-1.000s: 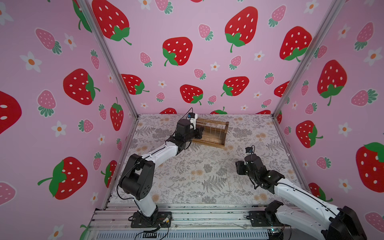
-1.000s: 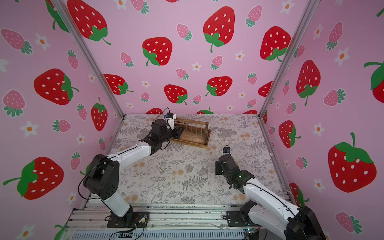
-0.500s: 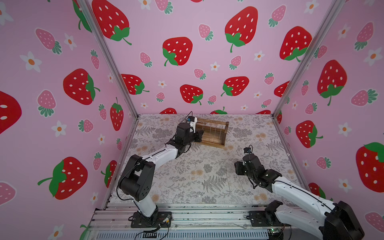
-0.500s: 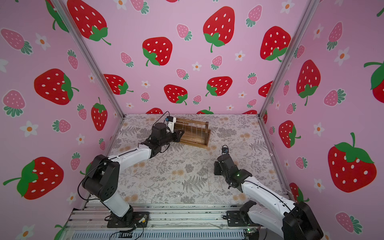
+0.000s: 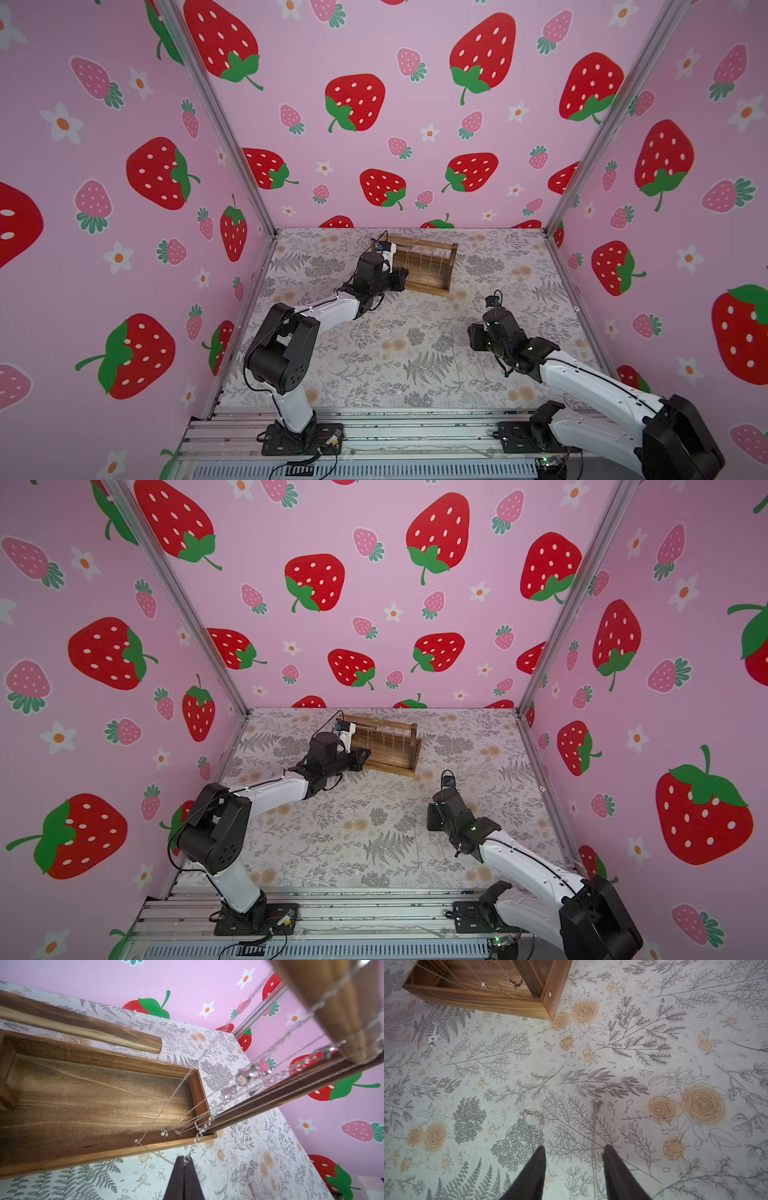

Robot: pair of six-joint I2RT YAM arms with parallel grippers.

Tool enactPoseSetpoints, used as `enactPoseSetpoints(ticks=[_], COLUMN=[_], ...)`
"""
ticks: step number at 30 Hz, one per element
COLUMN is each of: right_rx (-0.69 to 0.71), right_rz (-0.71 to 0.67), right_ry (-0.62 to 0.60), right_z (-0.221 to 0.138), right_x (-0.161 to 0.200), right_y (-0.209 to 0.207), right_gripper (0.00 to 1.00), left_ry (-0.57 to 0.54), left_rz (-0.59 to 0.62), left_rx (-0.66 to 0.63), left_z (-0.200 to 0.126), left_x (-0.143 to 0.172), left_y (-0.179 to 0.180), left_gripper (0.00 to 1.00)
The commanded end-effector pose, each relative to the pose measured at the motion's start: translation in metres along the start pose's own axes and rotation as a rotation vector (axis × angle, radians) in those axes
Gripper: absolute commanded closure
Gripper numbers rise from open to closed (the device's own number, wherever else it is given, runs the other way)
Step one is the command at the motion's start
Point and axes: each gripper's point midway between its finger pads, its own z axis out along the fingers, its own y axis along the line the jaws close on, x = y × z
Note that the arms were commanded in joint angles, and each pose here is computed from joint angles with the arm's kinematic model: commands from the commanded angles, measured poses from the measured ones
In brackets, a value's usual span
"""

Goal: Take the necklace off the jewelry display stand
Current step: Take off the necklace from the stand.

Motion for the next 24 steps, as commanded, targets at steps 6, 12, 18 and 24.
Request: enactPoseSetpoints(ticks=[6,12,18,24], right_rx=[-0.018,-0.026,-0.025,-0.015], right_rz=[0.014,0.016,0.019,0.017], right_ry=[-0.013,-0.015,-0.023,-0.028], right_z=[-0.001,-0.002,-0.004,-0.004], right_x=[-0.005,-0.005,-0.005,-0.006], right_y=[0.003,0.004,0.003,0.001], right_gripper=[0.54,0.54,0.54,0.54], left_ry=[-0.06,-0.073,-0.09,-0.099], left_rz=[0.049,0.089,0.108,0.111], left_rx=[0.085,0.072,0.061,0.054], left_z=[-0.013,-0.013,-0.008,-0.003], left_x=[-0.024,-0.044,-0.063,-0.073], left_y=[-0.027,-0.033,-0.033,-0.03], left_gripper=[0.64,0.66,0.73,0.77])
